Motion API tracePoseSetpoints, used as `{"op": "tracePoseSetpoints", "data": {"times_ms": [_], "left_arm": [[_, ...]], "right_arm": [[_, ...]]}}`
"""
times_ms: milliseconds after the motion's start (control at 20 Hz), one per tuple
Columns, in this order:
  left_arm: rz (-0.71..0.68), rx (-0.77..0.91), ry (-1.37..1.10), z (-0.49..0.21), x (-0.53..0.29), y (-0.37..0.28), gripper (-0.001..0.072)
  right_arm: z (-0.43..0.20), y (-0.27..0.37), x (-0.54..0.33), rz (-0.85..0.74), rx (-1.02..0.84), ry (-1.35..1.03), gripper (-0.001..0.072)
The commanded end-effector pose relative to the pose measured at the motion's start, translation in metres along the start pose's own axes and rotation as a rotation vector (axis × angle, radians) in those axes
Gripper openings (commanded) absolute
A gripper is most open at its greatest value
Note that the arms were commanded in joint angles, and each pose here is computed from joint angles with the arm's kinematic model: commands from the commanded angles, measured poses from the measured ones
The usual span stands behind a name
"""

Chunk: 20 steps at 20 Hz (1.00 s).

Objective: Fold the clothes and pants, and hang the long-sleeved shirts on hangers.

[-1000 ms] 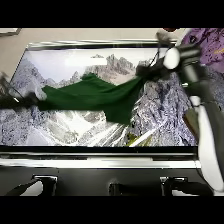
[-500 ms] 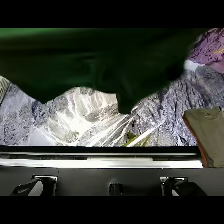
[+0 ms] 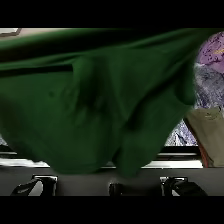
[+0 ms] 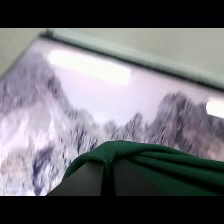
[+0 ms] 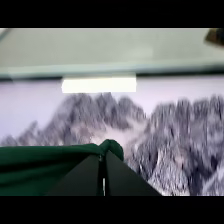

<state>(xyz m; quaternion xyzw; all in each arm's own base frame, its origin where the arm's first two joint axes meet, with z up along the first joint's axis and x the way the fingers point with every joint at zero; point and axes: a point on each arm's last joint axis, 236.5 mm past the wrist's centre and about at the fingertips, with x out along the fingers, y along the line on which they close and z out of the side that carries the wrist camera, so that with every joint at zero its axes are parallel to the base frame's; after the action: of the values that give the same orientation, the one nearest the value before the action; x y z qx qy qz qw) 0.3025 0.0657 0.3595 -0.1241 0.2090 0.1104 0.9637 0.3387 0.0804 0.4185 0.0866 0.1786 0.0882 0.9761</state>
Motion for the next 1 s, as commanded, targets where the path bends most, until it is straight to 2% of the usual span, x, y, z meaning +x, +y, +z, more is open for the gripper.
{"op": "tracePoseSetpoints", "data": {"times_ms": [0,150,300,450,600,650,700,750,800,850,950], "left_arm": [[0.023,-0.021,0.262,-0.069,0.108,0.018,0.0015],[0.051,-0.042,0.473,-0.146,0.214,0.038,0.0015],[0.071,-0.068,0.645,-0.227,0.303,0.052,0.0015],[0.080,-0.066,0.768,-0.286,0.354,0.056,0.0015],[0.069,-0.053,0.789,-0.300,0.377,0.048,0.0020],[0.061,-0.056,0.783,-0.297,0.380,0.044,0.0053],[0.054,-0.055,0.774,-0.291,0.381,0.041,0.0157],[0.051,-0.052,0.771,-0.282,0.378,0.039,0.0351],[0.051,-0.053,0.774,-0.271,0.374,0.040,0.0506],[0.057,-0.054,0.781,-0.259,0.366,0.044,0.0560],[0.073,-0.075,0.770,-0.224,0.342,0.060,0.0560]], "right_arm": [[-0.078,-0.014,0.125,-0.082,0.032,0.306,0.0025],[-0.169,-0.029,0.241,-0.139,0.057,0.517,0.0025],[-0.263,-0.046,0.318,-0.208,0.133,0.666,0.0025],[-0.331,-0.051,0.359,-0.236,0.234,0.751,0.0026],[-0.360,-0.044,0.370,-0.211,0.281,0.801,0.0047],[-0.361,-0.043,0.370,-0.209,0.285,0.807,0.0087],[-0.359,-0.040,0.367,-0.199,0.293,0.812,0.0094],[-0.355,-0.035,0.363,-0.168,0.309,0.824,0.0184],[-0.347,-0.033,0.357,-0.124,0.328,0.835,0.0300],[-0.335,-0.034,0.350,-0.067,0.350,0.843,0.0374],[-0.303,-0.053,0.327,0.036,0.357,0.849,0.0384]]}}
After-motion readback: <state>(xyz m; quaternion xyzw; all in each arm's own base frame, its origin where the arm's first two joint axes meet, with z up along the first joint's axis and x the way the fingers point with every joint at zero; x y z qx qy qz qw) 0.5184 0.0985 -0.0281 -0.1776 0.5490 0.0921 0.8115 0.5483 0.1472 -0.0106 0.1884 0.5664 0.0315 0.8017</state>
